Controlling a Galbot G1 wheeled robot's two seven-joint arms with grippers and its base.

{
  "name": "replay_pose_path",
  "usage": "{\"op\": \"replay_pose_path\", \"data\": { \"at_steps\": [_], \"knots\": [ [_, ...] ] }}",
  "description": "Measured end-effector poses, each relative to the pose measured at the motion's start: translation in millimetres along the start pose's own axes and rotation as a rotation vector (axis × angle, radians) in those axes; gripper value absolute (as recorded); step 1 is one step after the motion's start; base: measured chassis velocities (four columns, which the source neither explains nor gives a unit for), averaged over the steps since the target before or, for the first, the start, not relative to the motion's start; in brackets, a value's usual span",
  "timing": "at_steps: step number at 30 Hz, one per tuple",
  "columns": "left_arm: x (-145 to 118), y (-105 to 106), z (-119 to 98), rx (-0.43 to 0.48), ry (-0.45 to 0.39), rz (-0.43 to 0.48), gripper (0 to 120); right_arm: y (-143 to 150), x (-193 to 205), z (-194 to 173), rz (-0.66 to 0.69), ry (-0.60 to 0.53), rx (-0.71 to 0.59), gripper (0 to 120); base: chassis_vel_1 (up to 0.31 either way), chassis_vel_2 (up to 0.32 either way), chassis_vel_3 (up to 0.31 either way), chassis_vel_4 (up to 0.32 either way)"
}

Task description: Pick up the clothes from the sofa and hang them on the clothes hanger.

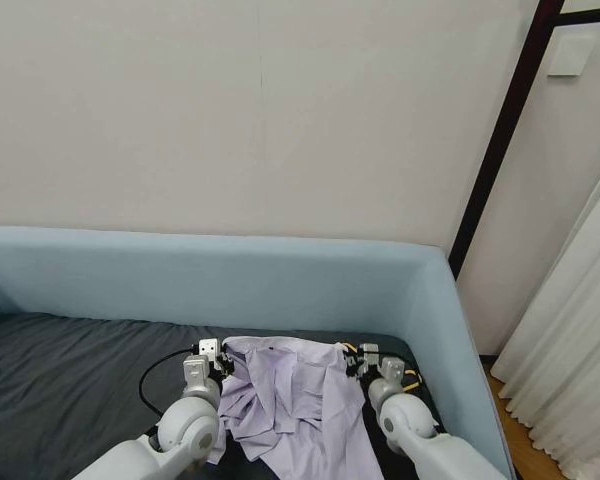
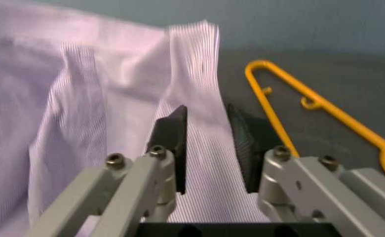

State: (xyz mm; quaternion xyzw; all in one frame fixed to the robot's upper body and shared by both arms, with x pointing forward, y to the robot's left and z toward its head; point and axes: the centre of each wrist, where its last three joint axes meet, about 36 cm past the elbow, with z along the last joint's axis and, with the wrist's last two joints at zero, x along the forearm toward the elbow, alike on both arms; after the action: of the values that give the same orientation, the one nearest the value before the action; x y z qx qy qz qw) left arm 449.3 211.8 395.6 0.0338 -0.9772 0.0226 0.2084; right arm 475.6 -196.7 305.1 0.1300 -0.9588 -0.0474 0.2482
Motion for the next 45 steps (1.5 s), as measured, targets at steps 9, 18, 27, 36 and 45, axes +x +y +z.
{"op": "replay_pose_path", "data": {
  "at_steps": [9, 18, 27, 36, 45],
  "knots": [
    [2, -6, 5, -0.027, -0.002, 0.015, 0, -46, 26, 8, 0.073, 0.030, 0.007, 62, 0.000, 0.000, 0.000, 0.000],
    [10, -10, 7, -0.053, -0.014, 0.045, 0, -124, 28, 22, 0.148, 0.177, -0.002, 95, 0.000, 0.000, 0.000, 0.000],
    [12, -10, 7, -0.061, -0.020, 0.055, 0, -133, 14, 20, 0.139, 0.196, 0.000, 74, 0.000, 0.000, 0.000, 0.000],
    [18, -9, 6, -0.052, -0.021, 0.061, 0, -141, 1, 30, 0.156, 0.238, -0.025, 41, 0.000, 0.000, 0.000, 0.000],
    [16, -7, 2, -0.043, -0.029, 0.056, 0, -144, -1, 43, 0.171, 0.285, -0.040, 10, 0.000, 0.000, 0.000, 0.000]
  ]
}}
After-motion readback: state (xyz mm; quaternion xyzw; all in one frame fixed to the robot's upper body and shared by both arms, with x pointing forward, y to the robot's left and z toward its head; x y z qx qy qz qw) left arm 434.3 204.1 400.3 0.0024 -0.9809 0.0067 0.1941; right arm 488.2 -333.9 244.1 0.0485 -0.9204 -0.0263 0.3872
